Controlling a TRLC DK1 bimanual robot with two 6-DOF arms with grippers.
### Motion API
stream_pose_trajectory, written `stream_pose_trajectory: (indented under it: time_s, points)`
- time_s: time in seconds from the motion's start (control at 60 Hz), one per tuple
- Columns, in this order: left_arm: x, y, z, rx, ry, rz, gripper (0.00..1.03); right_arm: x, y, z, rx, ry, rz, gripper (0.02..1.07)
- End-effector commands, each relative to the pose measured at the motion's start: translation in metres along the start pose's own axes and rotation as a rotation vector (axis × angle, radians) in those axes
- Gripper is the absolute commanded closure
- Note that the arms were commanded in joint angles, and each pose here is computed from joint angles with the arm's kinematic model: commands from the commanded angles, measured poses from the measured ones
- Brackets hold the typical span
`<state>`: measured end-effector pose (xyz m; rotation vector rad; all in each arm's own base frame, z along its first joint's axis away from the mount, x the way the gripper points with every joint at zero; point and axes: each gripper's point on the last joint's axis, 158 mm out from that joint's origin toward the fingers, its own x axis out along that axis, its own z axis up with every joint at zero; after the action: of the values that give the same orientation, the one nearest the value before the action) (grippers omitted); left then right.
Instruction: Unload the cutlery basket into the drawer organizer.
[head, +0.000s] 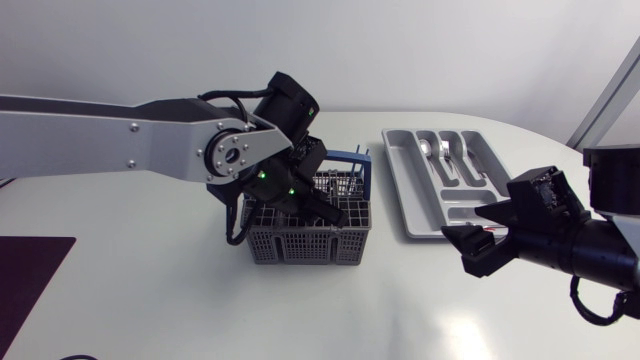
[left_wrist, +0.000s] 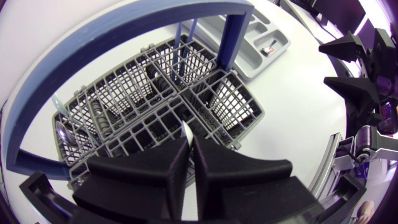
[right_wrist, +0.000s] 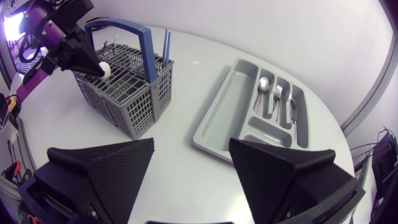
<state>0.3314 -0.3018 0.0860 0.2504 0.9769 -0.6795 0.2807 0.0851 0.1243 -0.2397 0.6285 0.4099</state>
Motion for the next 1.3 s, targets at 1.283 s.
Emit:
stream_pose_trajectory:
  time_s: [1.283]
  points:
    - [-0.142,-0.072,0.021,0.377,-0.171,-0.362,0.96,-0.036,0.052,0.030,-0.224,-0.231,0.221,0.20]
